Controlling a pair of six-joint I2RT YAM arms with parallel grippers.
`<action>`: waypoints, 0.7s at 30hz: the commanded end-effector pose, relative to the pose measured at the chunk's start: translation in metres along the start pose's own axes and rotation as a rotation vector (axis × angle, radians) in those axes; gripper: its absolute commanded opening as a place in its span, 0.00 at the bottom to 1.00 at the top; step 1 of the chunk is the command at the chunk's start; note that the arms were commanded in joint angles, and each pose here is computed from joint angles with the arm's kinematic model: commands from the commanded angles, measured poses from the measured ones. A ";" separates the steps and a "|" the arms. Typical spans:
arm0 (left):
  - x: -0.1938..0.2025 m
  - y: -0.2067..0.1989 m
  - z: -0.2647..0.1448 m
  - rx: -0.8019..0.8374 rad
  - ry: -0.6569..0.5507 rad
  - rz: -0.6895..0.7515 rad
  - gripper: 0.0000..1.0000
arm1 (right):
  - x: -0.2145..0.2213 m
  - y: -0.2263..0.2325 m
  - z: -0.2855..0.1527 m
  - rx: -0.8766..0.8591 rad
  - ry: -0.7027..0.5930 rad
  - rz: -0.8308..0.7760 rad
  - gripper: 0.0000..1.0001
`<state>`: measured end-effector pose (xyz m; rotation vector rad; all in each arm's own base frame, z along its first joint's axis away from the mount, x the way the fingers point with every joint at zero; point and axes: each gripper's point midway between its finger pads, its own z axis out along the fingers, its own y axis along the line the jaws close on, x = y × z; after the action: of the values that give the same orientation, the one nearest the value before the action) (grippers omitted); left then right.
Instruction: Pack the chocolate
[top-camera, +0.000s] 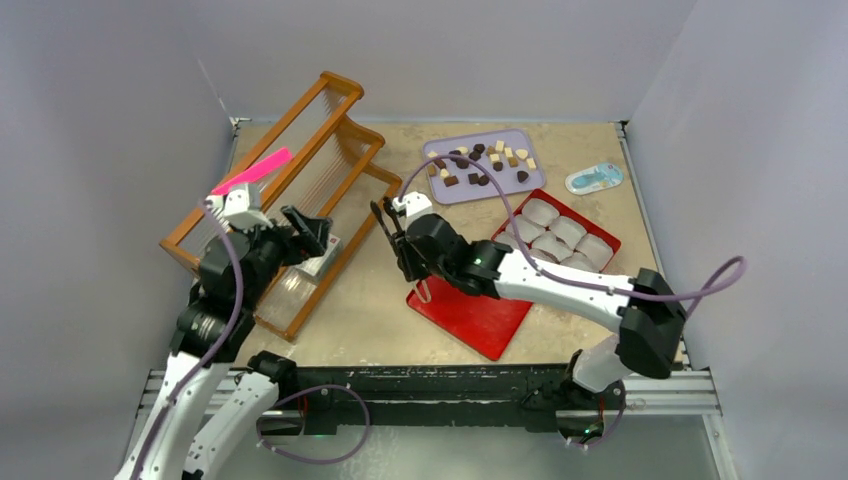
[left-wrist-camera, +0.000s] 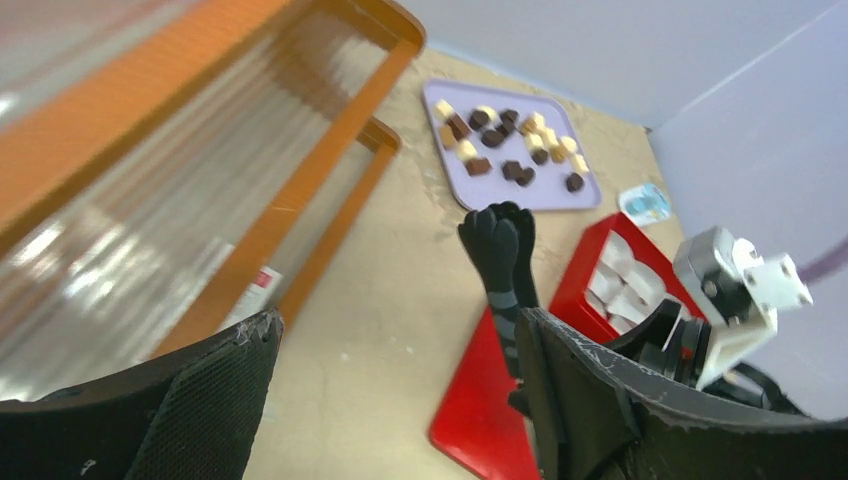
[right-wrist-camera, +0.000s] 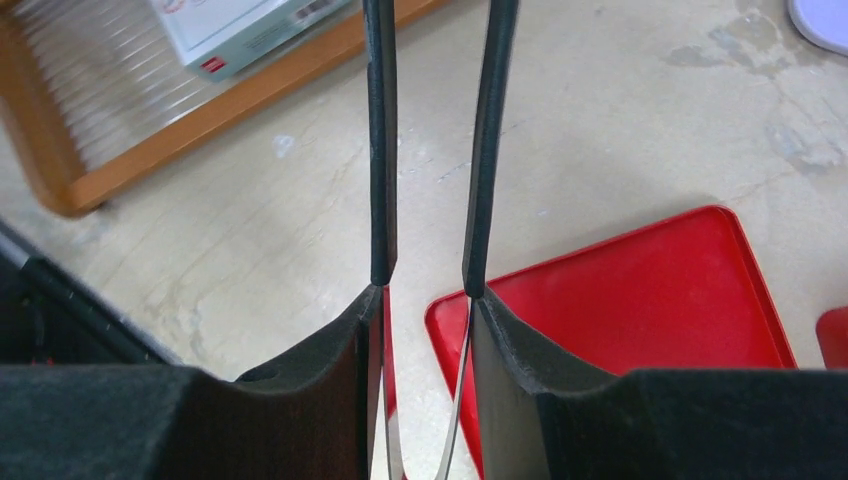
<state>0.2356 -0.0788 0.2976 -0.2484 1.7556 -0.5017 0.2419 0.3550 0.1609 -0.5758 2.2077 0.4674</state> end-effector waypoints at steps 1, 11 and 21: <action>-0.001 -0.040 0.018 0.126 0.095 -0.113 0.84 | -0.030 0.026 -0.027 -0.197 -0.166 -0.062 0.37; 0.035 -0.085 0.064 0.346 0.299 -0.143 0.88 | -0.044 0.043 -0.055 -0.330 -0.227 -0.143 0.38; 0.066 -0.040 0.083 0.112 0.403 -0.085 0.78 | -0.047 0.027 -0.072 -0.267 -0.228 -0.113 0.38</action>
<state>0.2913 -0.1697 0.2378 -0.1449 2.1033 -0.8388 0.2120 0.3588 0.2173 -0.7896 1.9545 0.7191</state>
